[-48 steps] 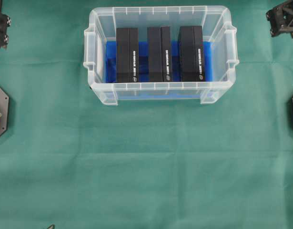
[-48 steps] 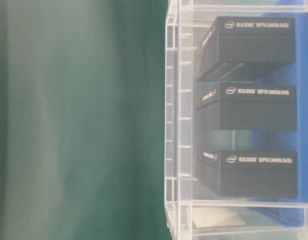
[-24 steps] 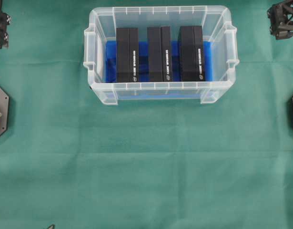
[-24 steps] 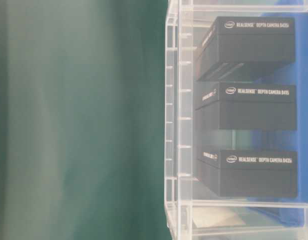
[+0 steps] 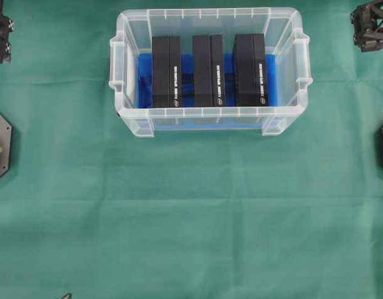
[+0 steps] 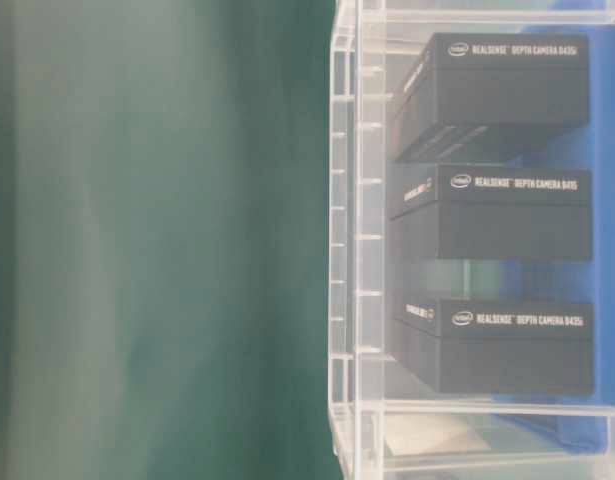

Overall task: Take out the box from the case.
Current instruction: 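Move the right gripper over the middle black box in the case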

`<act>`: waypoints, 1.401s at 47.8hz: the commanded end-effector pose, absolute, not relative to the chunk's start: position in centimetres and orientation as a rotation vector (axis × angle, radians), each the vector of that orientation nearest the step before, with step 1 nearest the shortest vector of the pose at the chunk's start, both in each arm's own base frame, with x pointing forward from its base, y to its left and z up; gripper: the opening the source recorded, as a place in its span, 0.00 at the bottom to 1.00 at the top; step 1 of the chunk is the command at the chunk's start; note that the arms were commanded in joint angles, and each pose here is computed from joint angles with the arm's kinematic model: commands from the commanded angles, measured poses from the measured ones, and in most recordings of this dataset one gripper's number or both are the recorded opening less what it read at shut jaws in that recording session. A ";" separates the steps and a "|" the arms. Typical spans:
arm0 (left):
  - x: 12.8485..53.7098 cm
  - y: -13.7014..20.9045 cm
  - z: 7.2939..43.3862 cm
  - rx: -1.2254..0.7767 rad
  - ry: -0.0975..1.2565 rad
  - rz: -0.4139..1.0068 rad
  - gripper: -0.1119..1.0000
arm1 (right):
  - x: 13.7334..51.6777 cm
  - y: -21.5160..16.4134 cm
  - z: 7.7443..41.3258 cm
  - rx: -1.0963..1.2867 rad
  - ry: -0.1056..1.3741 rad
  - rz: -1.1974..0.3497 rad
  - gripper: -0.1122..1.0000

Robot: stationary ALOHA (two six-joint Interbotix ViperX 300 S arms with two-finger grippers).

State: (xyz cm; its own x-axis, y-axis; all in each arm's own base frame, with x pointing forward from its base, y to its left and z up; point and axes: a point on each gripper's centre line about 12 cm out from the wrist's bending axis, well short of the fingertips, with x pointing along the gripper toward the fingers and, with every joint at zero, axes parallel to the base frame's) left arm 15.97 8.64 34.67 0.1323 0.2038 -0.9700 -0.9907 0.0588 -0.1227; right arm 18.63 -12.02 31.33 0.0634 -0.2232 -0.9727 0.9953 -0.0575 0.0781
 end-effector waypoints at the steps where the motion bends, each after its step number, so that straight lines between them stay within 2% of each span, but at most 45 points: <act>1: 16.1 8.8 35.5 -1.086 0.956 1.164 0.88 | 18.5 -12.0 31.9 1.126 0.940 -1.297 0.95; 16: 16.1 8.7 35.4 -1.091 0.959 1.168 0.88 | 18.6 -12.0 31.9 1.133 0.948 -1.299 0.95; 30: 16.1 8.7 35.4 -1.092 0.957 1.168 0.87 | 20.8 -12.3 31.8 1.186 0.923 -1.281 0.95; 45: 16.1 8.8 35.4 -1.092 0.954 1.166 0.87 | 26.0 -12.7 32.2 1.192 0.913 -1.250 0.95; 67: 16.7 9.0 35.6 -1.090 0.915 1.141 0.87 | 36.3 -13.6 32.3 1.172 0.912 -1.185 0.95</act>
